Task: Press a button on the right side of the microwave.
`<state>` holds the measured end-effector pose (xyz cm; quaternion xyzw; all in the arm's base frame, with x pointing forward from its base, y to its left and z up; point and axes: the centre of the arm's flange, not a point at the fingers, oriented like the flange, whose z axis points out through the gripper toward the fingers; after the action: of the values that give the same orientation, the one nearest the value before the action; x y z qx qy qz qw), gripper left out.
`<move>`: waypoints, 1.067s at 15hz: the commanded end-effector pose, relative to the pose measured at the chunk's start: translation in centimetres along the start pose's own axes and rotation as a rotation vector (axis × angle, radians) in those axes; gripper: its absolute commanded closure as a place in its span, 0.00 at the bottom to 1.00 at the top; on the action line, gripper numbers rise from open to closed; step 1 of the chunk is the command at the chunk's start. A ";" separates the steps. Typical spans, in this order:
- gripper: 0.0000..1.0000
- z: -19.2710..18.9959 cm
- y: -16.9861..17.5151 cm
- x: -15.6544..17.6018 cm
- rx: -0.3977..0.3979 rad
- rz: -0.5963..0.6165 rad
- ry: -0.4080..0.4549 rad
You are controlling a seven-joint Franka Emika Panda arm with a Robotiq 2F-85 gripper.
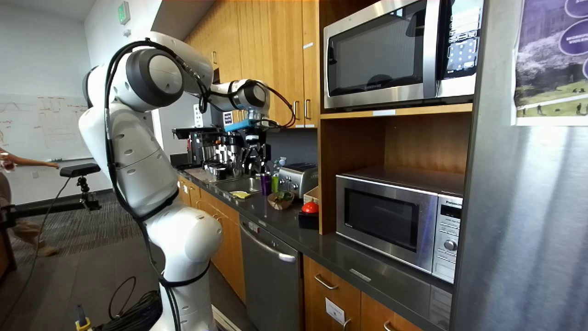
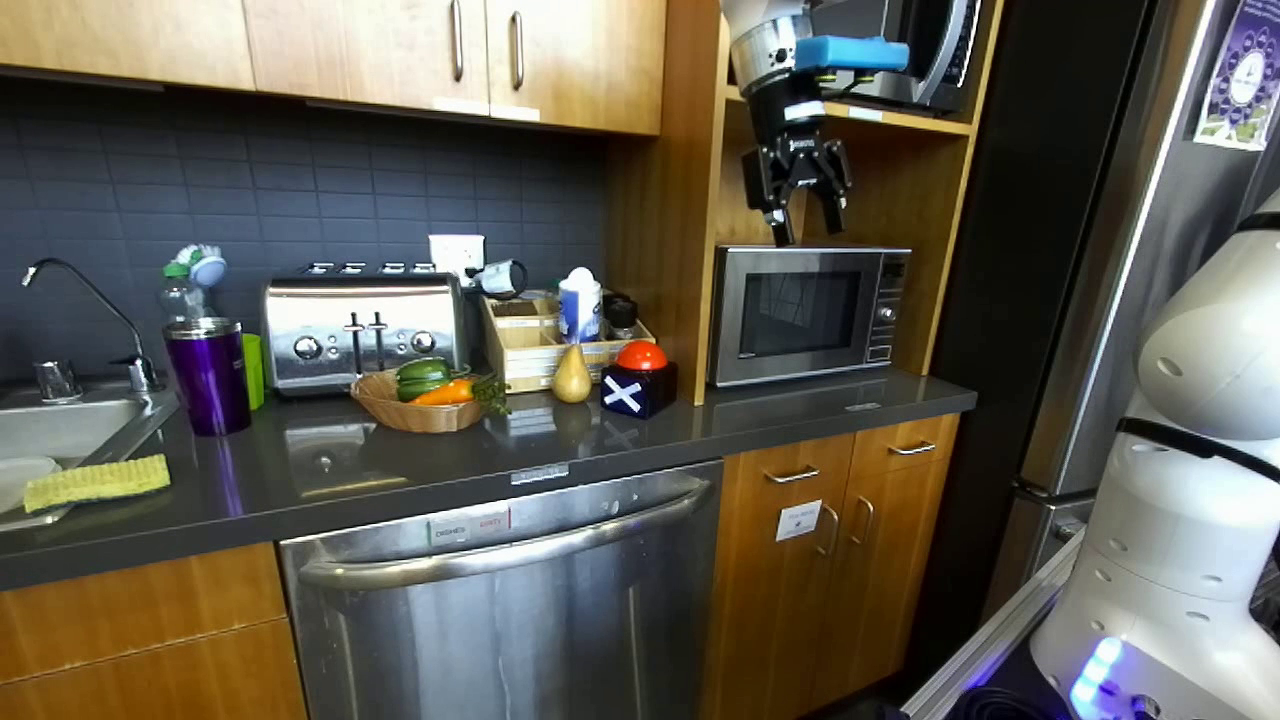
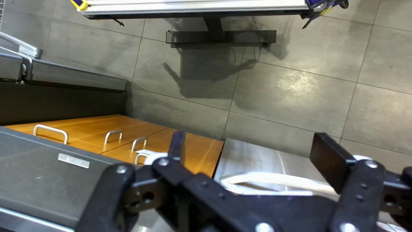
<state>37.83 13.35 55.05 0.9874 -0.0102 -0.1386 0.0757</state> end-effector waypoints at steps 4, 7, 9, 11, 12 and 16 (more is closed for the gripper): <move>0.00 0.0 0.0 0.0 0.000 0.000 0.000; 0.00 0.5 0.9 0.5 0.022 0.017 -0.004; 0.00 0.8 1.5 0.6 0.043 0.030 -0.006; 0.00 1.0 1.9 0.6 0.053 0.035 -0.007; 0.00 1.0 2.0 0.6 0.053 0.042 -0.003; 0.00 0.0 0.0 0.0 0.000 0.000 -0.001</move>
<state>37.82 13.34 55.01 0.9873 -0.0103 -0.1391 0.0759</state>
